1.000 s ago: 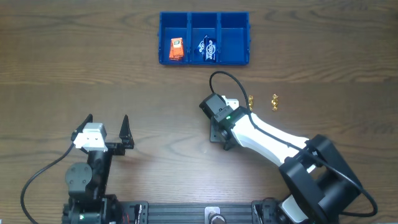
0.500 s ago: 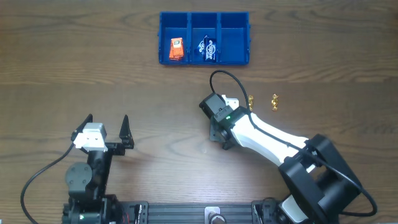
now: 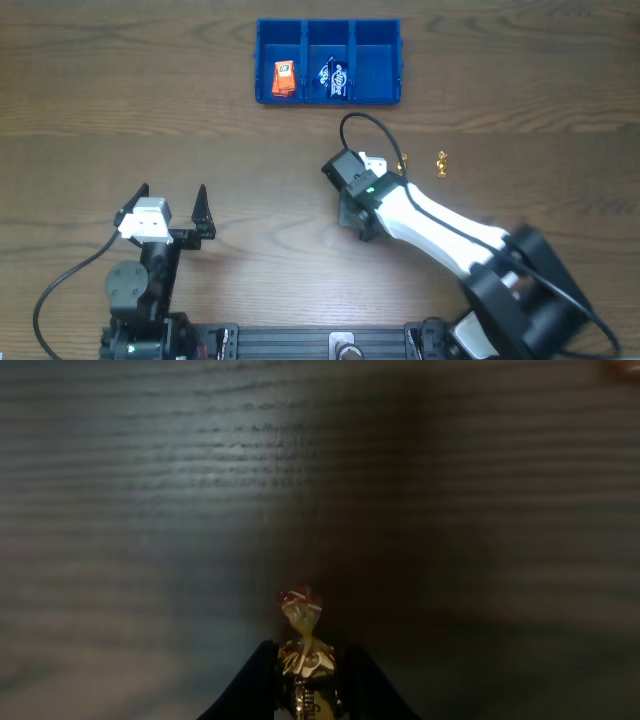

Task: Sort Candies Into Trays

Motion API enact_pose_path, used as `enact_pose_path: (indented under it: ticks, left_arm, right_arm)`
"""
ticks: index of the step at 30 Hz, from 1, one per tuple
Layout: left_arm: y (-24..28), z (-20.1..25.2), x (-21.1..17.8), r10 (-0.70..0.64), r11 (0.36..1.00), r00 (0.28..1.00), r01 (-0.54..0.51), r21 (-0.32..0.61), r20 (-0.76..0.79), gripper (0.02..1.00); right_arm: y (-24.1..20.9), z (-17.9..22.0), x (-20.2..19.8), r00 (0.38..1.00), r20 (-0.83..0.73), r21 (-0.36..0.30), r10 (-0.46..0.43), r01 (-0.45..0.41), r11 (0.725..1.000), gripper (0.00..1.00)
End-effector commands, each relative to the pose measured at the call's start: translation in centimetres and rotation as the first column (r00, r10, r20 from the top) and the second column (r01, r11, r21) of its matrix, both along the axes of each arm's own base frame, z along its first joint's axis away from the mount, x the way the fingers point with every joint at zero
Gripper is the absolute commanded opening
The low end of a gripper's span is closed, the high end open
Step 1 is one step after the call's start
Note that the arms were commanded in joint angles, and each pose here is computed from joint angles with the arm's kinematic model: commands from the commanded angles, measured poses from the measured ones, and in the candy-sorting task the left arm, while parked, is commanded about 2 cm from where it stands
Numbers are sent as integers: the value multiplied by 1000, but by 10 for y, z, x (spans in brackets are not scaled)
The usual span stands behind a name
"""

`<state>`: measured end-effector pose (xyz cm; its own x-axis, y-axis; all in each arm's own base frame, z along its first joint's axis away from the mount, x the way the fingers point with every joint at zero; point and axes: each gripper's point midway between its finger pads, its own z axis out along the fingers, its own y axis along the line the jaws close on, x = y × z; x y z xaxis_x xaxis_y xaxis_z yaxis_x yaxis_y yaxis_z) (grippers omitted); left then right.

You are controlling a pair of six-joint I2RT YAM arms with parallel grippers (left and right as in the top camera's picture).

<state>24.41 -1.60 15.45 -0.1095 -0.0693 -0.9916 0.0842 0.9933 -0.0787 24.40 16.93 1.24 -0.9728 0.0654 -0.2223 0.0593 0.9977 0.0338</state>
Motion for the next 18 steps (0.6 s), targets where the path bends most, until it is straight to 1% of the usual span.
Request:
enact_pose_path:
  ticks: [1,3,4,5,7,9,10,11,14,16,18]
  left_arm:
    - [-4,-16,-1,-23,1000,999,23,-7,-46,998]
    - [-4,-16,-1,-23,1000,999,23,-7,-46,998]
    - [-4,-16,-1,-23,1000,999,23,-7,-46,998]
    - [-4,-16,-1,-23,1000,999,23,-7,-46,998]
    - [-4,-16,-1,-23,1000,999,23,-7,-46,996]
    - [-4,-16,-1,-23,1000,999,23,-7,-46,998]
    - [-4,-16,-1,-23,1000,999,23,-7,-46,998]
    - [-4,-16,-1,-23,1000,999,23,-7,-46,998]
    - [-4,-16,-1,-23,1000,999,22,-7,-46,996]
    - [-4,-16,-1,-23,1000,999,23,-7,-46,998]
    - [-4,-16,-1,-23,1000,999,23,-7,-46,998]
  right_arm:
    - [-1,123,47,947,322,37,16,-29,999,172]
    - [-16,166,67,912,409,-1,-14,16,1000,163]
    - [-26,190,84,892,451,-19,-41,55,998,156]
    - [-32,205,99,878,476,-27,-53,75,997,148]
    - [-40,230,134,855,517,-51,-45,84,995,141]
    - [-47,243,166,843,537,-80,-33,90,993,143]
    - [-50,245,181,841,540,-95,-25,90,991,145]
    - [-55,243,206,843,537,-122,-11,90,989,145]
    - [-59,221,243,866,500,-143,20,60,988,148]
    - [-59,200,260,881,473,-133,12,58,989,148]
    - [-53,172,274,895,445,-93,12,33,995,148]
